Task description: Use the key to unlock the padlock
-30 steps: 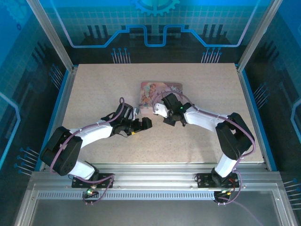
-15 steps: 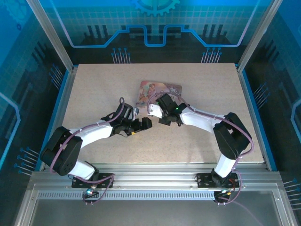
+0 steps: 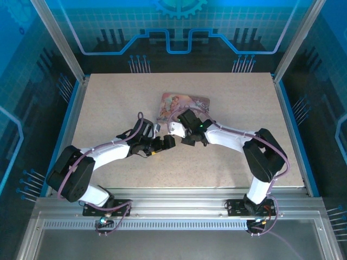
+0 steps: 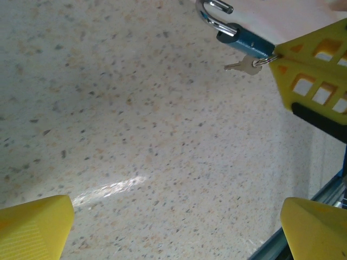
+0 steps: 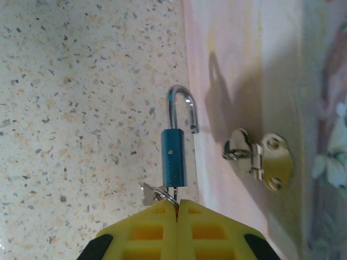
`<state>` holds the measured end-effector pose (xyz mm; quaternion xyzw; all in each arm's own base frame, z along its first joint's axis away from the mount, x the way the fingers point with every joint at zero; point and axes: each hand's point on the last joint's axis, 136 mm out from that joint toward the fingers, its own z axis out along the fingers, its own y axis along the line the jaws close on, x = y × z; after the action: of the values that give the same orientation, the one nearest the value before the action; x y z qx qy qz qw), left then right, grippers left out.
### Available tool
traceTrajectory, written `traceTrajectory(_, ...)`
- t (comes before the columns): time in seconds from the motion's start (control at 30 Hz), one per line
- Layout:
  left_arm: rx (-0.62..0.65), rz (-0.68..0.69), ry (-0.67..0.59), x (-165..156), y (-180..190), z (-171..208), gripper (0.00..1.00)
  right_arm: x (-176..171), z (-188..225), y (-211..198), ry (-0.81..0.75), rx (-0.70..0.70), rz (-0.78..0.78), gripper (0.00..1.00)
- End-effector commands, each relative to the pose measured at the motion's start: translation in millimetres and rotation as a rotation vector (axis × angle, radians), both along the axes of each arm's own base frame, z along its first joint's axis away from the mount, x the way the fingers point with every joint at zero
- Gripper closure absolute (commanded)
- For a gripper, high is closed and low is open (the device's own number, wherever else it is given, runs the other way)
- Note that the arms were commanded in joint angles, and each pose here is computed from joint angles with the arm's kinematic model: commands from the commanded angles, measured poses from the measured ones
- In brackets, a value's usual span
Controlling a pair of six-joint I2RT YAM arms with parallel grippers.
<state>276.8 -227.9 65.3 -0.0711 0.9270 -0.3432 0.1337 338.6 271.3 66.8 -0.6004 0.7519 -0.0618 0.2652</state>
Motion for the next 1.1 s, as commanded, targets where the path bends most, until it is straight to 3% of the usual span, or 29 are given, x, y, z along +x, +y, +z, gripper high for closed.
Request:
traceTrajectory(0.0,0.004,0.003,-0.034,0.8,2.8,8.6,0.01,-3.5,0.4,20.9,0.012,0.012,0.053,1.00)
traceTrajectory(0.67,0.055,0.043,-0.066,-19.4,35.6,20.9,0.01,-26.7,49.9,-11.8,-0.055,0.122,-0.085,1.00)
traceTrajectory(1.07,0.049,0.024,-0.108,-13.4,32.3,40.1,0.01,-27.7,82.1,-79.3,-0.120,0.212,-0.363,1.00)
